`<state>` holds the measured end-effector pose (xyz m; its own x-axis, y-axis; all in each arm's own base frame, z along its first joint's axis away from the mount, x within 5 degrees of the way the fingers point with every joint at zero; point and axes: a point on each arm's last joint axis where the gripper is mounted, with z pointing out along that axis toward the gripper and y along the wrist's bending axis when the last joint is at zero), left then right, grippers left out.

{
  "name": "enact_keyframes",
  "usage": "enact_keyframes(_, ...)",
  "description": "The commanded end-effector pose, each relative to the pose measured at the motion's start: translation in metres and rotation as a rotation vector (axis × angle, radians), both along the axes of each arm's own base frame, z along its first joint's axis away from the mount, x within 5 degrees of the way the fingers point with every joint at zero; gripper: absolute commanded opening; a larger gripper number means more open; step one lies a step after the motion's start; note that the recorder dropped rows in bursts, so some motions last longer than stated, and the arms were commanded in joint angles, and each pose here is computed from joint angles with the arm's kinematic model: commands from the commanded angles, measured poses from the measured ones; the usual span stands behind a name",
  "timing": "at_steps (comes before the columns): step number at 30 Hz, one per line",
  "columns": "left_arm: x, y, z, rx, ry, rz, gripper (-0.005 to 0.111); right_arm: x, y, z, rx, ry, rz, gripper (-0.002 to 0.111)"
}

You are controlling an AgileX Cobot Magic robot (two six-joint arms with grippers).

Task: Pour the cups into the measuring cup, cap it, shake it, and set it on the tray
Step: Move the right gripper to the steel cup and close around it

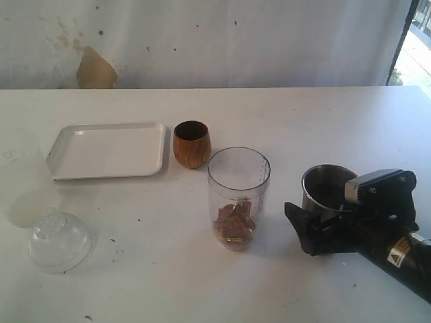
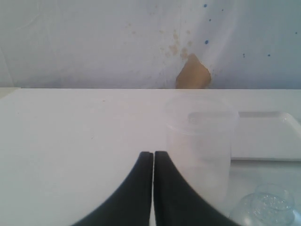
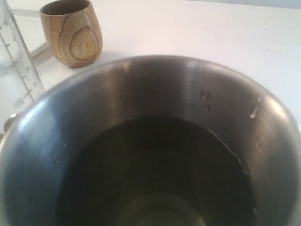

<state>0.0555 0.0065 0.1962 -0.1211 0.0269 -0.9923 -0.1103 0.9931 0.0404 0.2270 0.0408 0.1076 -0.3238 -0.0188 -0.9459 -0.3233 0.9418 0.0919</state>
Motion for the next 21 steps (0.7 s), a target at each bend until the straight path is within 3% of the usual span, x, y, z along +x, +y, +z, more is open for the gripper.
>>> enact_keyframes(1, 0.0, -0.0001, -0.0006, 0.003, -0.01, -0.003, 0.001, 0.0013, -0.0012, 0.0008, 0.008, -0.011, -0.015, 0.09)
enact_keyframes(4, 0.0, -0.0001, -0.0006, 0.003, -0.01, -0.003, 0.001, 0.0013, -0.0012, 0.0008, 0.008, -0.011, -0.015, 0.076)
enact_keyframes(14, 0.0, -0.0001, -0.0006, 0.003, -0.01, -0.003, 0.001, 0.0013, -0.0012, 0.0008, 0.008, -0.011, -0.015, 0.015)
enact_keyframes(17, 0.0, -0.0001, -0.0006, 0.003, -0.01, -0.003, 0.001, 0.0013, -0.0013, 0.0008, 0.004, -0.013, -0.014, 0.007)
enact_keyframes(21, 0.0, -0.0001, -0.0006, 0.003, -0.01, -0.003, 0.001, 0.0015, -0.0016, 0.001, 0.003, -0.015, -0.018, 0.005)
